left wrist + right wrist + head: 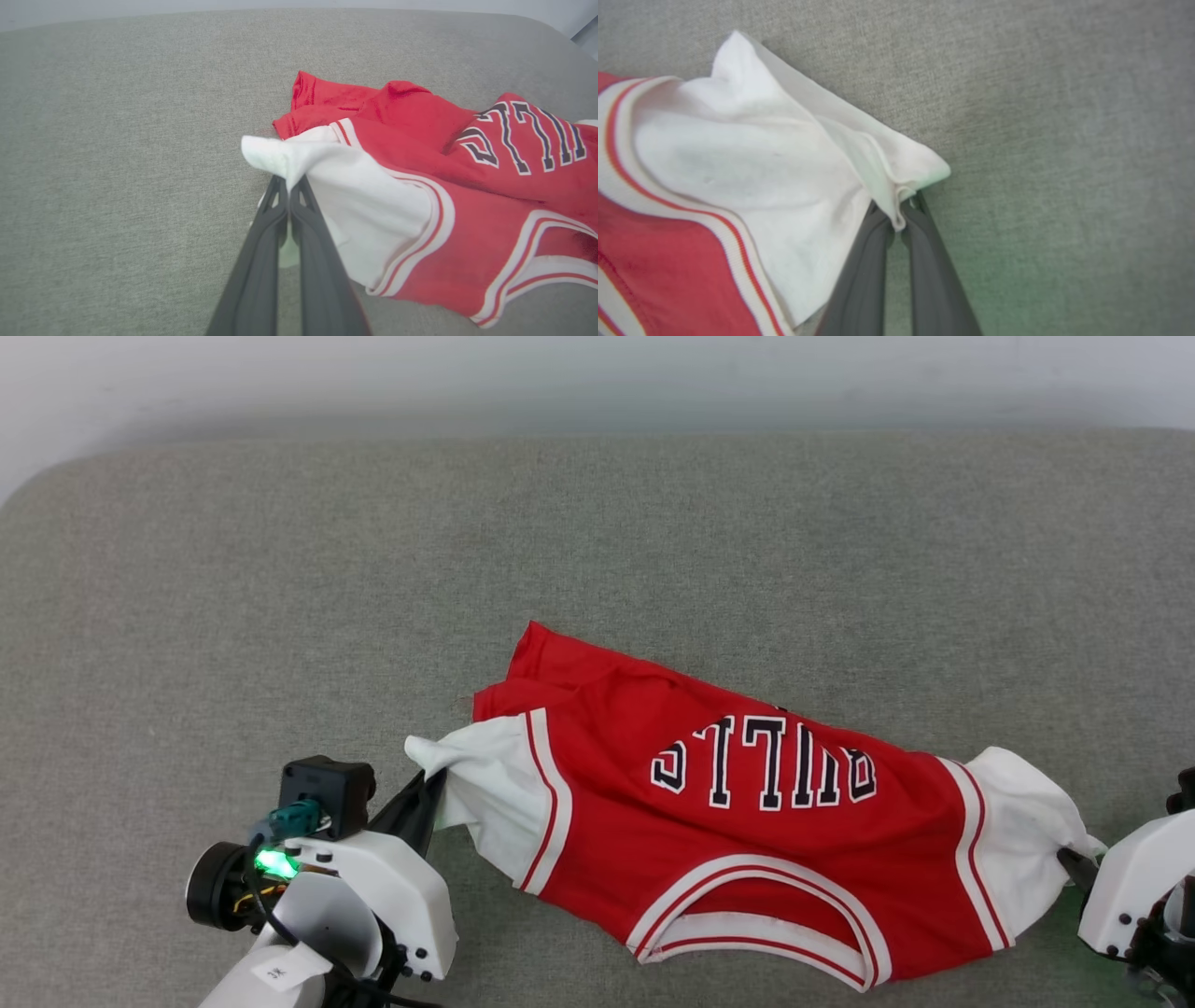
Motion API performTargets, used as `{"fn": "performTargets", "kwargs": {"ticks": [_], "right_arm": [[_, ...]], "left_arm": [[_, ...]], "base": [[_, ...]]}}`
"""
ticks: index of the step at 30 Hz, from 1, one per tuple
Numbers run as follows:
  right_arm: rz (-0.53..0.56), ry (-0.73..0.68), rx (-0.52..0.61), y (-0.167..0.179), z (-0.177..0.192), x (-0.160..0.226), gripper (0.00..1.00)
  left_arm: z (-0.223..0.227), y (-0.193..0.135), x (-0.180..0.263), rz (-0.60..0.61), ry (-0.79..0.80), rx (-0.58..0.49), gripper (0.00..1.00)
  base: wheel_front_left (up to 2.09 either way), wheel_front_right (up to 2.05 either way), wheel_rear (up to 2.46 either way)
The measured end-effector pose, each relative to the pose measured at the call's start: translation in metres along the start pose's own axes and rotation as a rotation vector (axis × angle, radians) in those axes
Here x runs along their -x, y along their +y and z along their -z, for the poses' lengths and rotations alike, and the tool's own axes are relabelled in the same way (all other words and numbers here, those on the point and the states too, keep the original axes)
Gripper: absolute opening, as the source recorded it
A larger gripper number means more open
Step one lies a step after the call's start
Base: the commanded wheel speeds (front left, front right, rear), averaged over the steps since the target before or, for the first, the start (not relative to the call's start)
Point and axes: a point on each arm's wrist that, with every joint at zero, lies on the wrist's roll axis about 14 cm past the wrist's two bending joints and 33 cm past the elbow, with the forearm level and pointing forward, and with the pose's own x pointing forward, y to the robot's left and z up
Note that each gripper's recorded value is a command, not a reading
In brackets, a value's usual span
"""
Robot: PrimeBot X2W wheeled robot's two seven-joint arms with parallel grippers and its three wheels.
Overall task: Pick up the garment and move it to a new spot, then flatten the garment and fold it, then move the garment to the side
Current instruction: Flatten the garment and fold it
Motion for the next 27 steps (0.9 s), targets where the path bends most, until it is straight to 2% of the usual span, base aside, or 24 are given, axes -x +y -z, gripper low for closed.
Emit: {"fn": "performTargets", "kwargs": {"ticks": [7,12,20,27], "right_arm": [[-0.049,-0.32,0.053,0.02,-0.063,0.046,0.0],[-0.048,-0.531,0.073,0.027,-0.112,0.082,0.0],[-0.076,-0.78,0.14,0.06,-0.209,0.119,0.0],[-0.095,-0.947,0.197,0.089,-0.291,0.135,0.0]], "left_arm": [[-0.043,-0.004,0.01,0.013,-0.162,0.063,0.0],[-0.101,-0.008,0.005,0.044,-0.321,0.026,0.0],[-0.196,-0.007,-0.021,0.07,-0.549,-0.028,0.0],[-0.269,0.006,-0.054,0.062,-0.701,-0.014,0.0]], "base": [[0.0,0.0,0.0],[0.0,0.0,0.0],[0.0,0.0,0.0],[0.0,0.0,0.0]]}}
